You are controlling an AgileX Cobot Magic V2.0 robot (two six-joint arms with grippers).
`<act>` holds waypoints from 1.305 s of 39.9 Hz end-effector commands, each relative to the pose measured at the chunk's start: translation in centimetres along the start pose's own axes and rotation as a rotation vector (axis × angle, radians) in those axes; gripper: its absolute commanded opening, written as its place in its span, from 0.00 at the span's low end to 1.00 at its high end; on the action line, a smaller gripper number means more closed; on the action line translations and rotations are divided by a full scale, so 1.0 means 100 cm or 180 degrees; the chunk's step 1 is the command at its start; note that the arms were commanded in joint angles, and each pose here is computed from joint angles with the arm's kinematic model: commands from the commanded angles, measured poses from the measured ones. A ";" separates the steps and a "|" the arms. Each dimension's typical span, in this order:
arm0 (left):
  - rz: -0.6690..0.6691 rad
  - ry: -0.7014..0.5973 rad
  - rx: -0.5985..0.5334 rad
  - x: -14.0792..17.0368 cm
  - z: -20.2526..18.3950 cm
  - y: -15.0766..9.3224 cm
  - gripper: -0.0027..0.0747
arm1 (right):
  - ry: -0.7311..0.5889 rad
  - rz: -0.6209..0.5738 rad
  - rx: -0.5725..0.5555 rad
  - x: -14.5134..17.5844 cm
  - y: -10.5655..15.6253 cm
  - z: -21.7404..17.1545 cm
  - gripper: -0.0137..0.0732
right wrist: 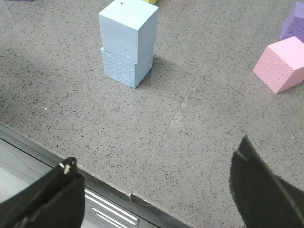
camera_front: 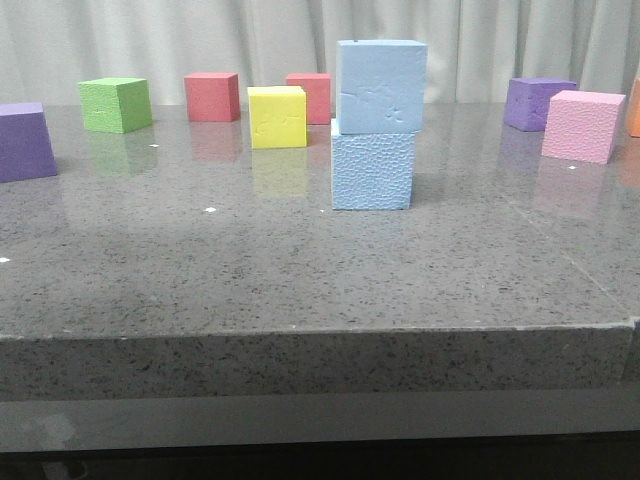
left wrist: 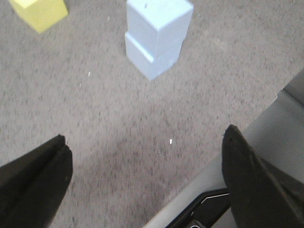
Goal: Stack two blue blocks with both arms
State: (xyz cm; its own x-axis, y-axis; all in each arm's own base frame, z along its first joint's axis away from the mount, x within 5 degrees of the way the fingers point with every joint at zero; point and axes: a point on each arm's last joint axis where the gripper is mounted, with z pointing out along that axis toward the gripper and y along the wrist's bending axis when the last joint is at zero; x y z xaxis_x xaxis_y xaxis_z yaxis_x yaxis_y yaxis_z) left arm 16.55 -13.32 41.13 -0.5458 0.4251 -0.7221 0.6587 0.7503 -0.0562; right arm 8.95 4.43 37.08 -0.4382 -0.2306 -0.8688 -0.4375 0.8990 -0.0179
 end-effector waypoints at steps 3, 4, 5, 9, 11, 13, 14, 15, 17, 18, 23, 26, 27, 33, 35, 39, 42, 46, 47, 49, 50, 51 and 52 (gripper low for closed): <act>-0.0162 -0.0515 -0.0053 0.027 -0.029 -0.002 0.84 | -0.0301 -0.0024 0.0017 -0.012 -0.001 -0.005 0.88; -0.0165 -0.0529 -0.0055 0.034 -0.029 -0.002 0.84 | -0.0301 -0.0024 0.0017 -0.012 -0.001 -0.005 0.88; -0.0170 -0.0582 -0.0056 0.039 -0.032 -0.002 0.84 | -0.0301 -0.0024 0.0017 -0.012 -0.001 -0.005 0.88; -0.0178 -0.0745 -0.0064 0.063 -0.036 -0.003 0.84 | -0.0301 -0.0024 0.0017 -0.012 -0.001 -0.005 0.88; -0.0177 -0.0870 -0.0069 0.072 -0.039 -0.003 0.84 | -0.0301 -0.0024 0.0017 -0.012 -0.001 -0.005 0.88; -0.0161 -0.1005 -0.0077 0.080 -0.042 -0.003 0.84 | -0.0301 -0.0024 0.0017 -0.012 -0.001 -0.005 0.88; -0.0159 -0.1082 -0.0080 0.083 -0.044 -0.003 0.84 | -0.0301 -0.0024 0.0017 -0.012 -0.001 -0.005 0.88; -0.0159 -0.1161 -0.0083 0.086 -0.045 -0.003 0.84 | -0.0301 -0.0024 0.0017 -0.012 -0.001 -0.005 0.88; -0.0158 -0.1291 -0.0089 0.091 -0.046 -0.003 0.84 | -0.0301 -0.0024 0.0017 -0.012 -0.001 -0.005 0.88; -0.0159 -0.1352 -0.0093 0.093 -0.046 -0.003 0.84 | -0.0305 -0.0024 0.0017 -0.012 -0.001 -0.005 0.88; -0.0158 -0.1536 -0.0103 0.097 -0.047 -0.002 0.84 | -0.0320 -0.0024 0.0016 -0.013 -0.001 -0.005 0.88; -0.0160 -0.1544 -0.0105 0.097 -0.046 -0.002 0.84 | -0.0335 -0.0024 0.0015 -0.013 -0.001 -0.006 0.87; -0.0160 -0.1552 -0.0106 0.097 -0.045 -0.002 0.84 | -0.0339 -0.0024 0.0014 -0.013 -0.001 -0.006 0.86; -0.0161 -0.1557 -0.0106 0.097 -0.045 -0.002 0.75 | -0.0342 -0.0024 0.0014 -0.013 -0.001 -0.005 0.66; -0.0161 -0.1557 -0.0106 0.097 -0.045 -0.002 0.67 | -0.0342 -0.0024 0.0014 -0.013 -0.001 -0.005 0.54; -0.0161 -0.1557 -0.0106 0.097 -0.045 -0.002 0.49 | -0.0342 -0.0024 0.0014 -0.013 -0.001 -0.005 0.34; -0.0161 -0.1557 -0.0106 0.097 -0.045 -0.002 0.33 | -0.0342 -0.0024 0.0014 -0.013 -0.001 -0.005 0.21; -0.0161 -0.1557 -0.0106 0.097 -0.045 -0.002 0.16 | -0.0342 -0.0024 0.0014 -0.013 -0.001 -0.005 0.11; -0.0161 -0.1557 -0.0106 0.097 -0.045 -0.002 0.11 | -0.0342 -0.0024 0.0014 -0.013 -0.001 -0.005 0.08; -0.0161 -0.1557 -0.0106 0.097 -0.045 -0.002 0.05 | -0.0342 -0.0024 0.0014 -0.013 -0.001 -0.005 0.08; -0.0161 -0.1557 -0.0106 0.097 -0.045 -0.002 0.02 | -0.0342 -0.0024 0.0014 -0.013 -0.001 -0.005 0.08; -0.0161 -0.1550 -0.0106 0.097 -0.045 -0.002 0.01 | -0.0342 -0.0024 0.0014 -0.013 -0.001 -0.005 0.08; -0.0161 -0.1544 -0.0106 0.097 -0.045 -0.002 0.01 | -0.0342 -0.0024 0.0014 -0.013 -0.001 -0.005 0.08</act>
State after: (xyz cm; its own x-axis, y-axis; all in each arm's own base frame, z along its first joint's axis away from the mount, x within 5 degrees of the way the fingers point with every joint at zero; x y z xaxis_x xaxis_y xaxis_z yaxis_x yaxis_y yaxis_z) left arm 8.69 -7.05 35.68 -0.3367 0.1806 -0.9242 0.6172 0.7835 -0.0718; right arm 8.96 4.44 37.10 -0.4345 -0.2312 -0.8705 -0.4387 0.8984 -0.0197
